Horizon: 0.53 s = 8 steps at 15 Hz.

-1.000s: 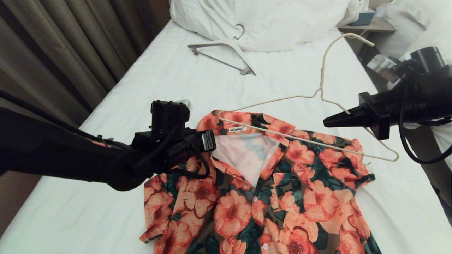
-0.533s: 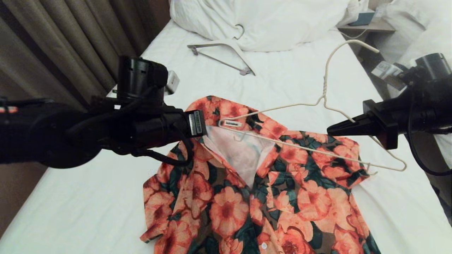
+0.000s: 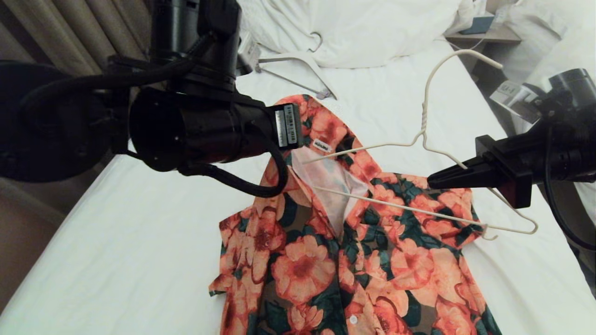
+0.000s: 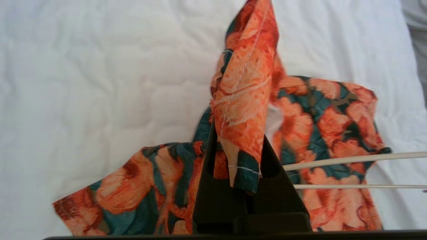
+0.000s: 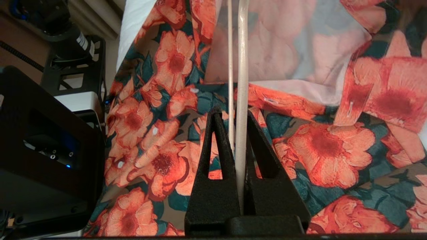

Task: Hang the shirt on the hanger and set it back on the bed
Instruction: Hook one side of the shirt onto the hanger

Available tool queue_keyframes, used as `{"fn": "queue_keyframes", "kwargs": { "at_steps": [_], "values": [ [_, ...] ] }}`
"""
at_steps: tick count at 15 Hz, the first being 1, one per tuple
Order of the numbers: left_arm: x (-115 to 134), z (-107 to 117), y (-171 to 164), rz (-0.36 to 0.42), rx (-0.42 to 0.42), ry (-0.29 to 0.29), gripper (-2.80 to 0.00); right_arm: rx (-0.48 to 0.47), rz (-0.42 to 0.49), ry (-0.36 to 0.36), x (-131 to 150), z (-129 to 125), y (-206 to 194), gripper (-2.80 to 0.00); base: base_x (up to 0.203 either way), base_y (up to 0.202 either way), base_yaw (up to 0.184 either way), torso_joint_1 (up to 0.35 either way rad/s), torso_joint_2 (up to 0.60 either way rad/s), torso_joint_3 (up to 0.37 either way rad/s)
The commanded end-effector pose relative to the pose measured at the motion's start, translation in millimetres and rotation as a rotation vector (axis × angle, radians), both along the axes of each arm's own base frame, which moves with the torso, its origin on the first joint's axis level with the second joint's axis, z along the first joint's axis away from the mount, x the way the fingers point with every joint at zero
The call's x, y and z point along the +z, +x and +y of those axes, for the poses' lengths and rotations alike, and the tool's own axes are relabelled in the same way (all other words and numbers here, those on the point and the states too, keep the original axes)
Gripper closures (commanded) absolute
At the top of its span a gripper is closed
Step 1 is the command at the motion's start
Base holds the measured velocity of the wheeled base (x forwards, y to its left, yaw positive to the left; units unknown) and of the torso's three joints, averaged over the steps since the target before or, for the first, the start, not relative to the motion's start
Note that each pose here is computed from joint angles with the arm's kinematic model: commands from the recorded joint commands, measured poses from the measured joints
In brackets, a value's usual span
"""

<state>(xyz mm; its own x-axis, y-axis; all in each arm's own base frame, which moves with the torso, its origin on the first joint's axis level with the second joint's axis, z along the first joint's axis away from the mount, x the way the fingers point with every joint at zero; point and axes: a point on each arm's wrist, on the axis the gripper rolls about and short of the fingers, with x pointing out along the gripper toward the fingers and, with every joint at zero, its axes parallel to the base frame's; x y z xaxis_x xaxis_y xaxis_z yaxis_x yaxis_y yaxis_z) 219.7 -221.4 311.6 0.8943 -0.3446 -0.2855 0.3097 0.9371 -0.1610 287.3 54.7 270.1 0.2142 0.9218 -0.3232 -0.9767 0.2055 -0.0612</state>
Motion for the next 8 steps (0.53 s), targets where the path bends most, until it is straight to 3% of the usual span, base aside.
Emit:
{"fn": "queue_keyframes", "kwargs": {
  "at_steps": [1, 5, 8],
  "values": [
    [-3, -20, -6, 0.002, -0.040, 0.010, 0.00, 0.007, -0.006, 0.004, 1, 0, -1, 0.00, 0.000, 0.000, 0.000, 0.000, 0.00, 0.000],
    [4, -56, -15, -0.033, -0.099, 0.012, 0.00, 0.019, -0.022, 0.016, 6, 0, -6, 0.00, 0.000, 0.000, 0.000, 0.000, 0.00, 0.000],
    [25, -71, -32, -0.065, -0.171, 0.024, 0.00, 0.053, -0.031, 0.036, 9, 4, -9, 0.00, 0.000, 0.000, 0.000, 0.000, 0.00, 0.000]
  ]
}}
